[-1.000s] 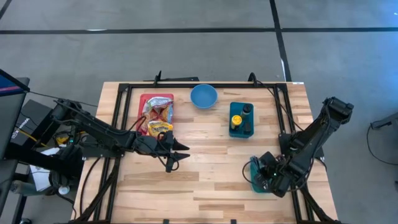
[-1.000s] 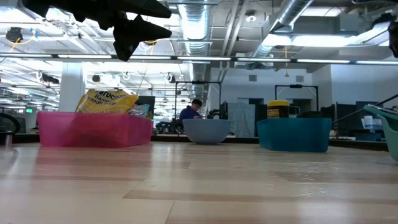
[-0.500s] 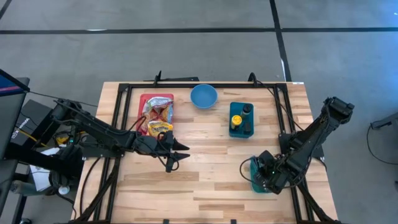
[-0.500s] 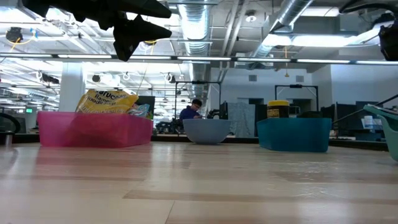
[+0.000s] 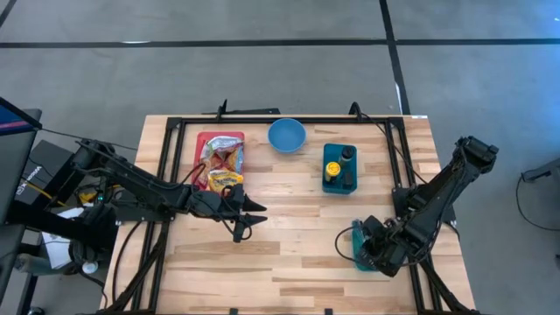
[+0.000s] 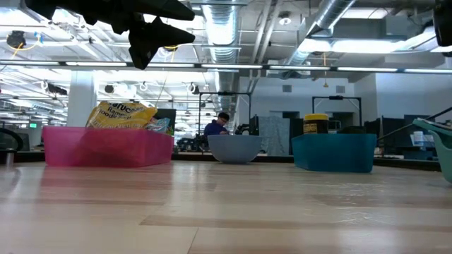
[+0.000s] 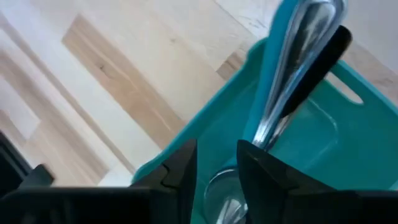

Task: Pick & Place Food Item
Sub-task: Return to Home Position

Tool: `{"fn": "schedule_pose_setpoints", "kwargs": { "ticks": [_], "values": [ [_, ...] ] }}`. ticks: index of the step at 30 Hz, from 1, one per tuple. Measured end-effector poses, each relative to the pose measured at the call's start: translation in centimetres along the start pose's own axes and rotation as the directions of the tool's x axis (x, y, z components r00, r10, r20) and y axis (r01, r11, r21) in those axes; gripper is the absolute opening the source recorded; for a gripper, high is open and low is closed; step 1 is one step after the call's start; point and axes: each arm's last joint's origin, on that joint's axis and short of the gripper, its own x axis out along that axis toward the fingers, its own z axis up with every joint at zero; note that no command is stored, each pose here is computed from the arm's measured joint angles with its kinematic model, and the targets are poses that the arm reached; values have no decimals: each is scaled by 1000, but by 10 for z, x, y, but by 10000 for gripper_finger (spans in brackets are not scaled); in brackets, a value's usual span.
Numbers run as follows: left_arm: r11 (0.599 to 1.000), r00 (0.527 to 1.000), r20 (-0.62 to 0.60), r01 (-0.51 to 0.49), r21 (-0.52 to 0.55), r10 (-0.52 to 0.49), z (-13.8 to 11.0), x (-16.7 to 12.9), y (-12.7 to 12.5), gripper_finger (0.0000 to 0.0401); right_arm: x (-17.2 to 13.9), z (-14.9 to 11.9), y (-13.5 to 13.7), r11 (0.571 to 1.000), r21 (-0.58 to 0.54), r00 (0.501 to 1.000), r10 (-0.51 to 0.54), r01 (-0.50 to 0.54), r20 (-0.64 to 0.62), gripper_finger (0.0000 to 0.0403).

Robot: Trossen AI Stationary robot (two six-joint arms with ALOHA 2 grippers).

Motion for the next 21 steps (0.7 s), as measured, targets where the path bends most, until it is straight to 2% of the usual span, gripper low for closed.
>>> {"fn": "schedule_pose_setpoints", "kwargs": {
  "ticks": [7, 15, 21],
  "values": [
    [1000, 1000, 0, 0, 0, 0, 0, 0, 0, 153, -5, 1, 6, 999, -30, 1000, 24, -24, -3, 93],
    [1000, 1000, 0, 0, 0, 0, 0, 0, 0, 153, -7, 5, 13, 981, -178, 997, 78, -76, 4, 6],
    [1000, 1000, 0, 0, 0, 0, 0, 0, 0, 153, -5, 19, 18, 939, -341, 979, 112, -48, 171, 18]
  ]
}}
